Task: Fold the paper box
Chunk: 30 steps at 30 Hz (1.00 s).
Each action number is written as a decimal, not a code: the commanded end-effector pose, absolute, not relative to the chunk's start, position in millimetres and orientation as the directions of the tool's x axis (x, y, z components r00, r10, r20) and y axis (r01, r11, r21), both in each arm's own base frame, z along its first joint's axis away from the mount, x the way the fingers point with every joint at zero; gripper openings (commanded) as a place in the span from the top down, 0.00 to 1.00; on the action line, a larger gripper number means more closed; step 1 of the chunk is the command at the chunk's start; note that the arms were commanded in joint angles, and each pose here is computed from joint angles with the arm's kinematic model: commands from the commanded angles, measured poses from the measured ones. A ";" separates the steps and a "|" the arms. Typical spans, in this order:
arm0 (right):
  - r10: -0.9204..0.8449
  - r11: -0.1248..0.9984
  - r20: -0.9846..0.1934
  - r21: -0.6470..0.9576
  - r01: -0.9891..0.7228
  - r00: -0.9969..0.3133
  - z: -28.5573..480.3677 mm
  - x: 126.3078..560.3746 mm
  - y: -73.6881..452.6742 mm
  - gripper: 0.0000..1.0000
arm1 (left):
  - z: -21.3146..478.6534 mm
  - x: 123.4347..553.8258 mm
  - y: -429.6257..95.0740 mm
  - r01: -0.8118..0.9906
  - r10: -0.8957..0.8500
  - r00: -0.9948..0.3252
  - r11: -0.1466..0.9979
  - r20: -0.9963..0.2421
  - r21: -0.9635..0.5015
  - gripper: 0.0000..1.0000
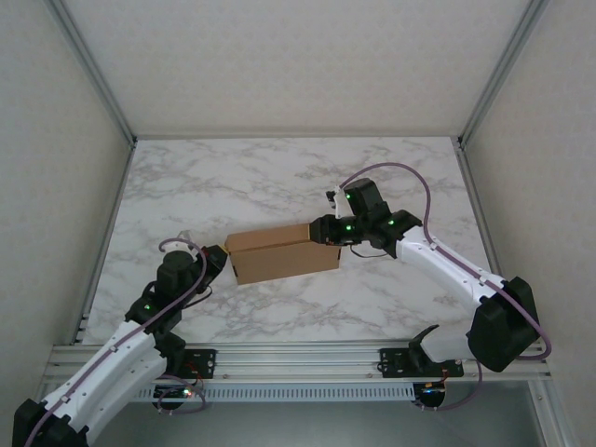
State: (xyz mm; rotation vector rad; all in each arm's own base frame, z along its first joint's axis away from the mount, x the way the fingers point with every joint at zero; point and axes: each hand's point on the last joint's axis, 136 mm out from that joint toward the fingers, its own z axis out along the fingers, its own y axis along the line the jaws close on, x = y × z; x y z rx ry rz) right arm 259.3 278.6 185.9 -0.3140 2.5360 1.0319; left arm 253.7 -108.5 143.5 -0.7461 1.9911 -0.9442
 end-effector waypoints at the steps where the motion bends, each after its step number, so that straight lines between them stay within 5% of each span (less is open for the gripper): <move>1: -0.111 0.764 -0.258 0.595 -0.249 -0.960 133.4 233.4 269.6 0.71 | 141.1 253.5 -119.5 -0.131 -0.735 -0.555 0.540 -0.390 -0.832 1.00; 8: -0.106 0.777 -0.268 0.579 -0.248 -0.958 135.8 232.6 268.2 0.70 | 152.6 258.7 -107.3 -0.140 -0.720 -0.514 0.607 -0.466 -0.782 1.00; 16: -0.108 0.798 -0.365 0.523 -0.300 -0.925 173.8 244.3 260.8 0.57 | 187.2 260.7 -84.5 -0.148 -0.704 -0.425 0.674 -0.569 -0.724 1.00; 24: -0.146 0.794 -0.445 0.480 -0.373 -0.883 213.3 254.5 261.6 0.46 | 220.6 267.3 -77.7 -0.112 -0.635 -0.387 0.752 -0.668 -0.650 0.86; 30: -0.247 0.782 -0.531 0.384 -0.490 -0.810 229.7 257.8 256.1 0.37 | 232.5 275.2 -81.8 -0.072 -0.561 -0.398 0.808 -0.726 -0.585 0.59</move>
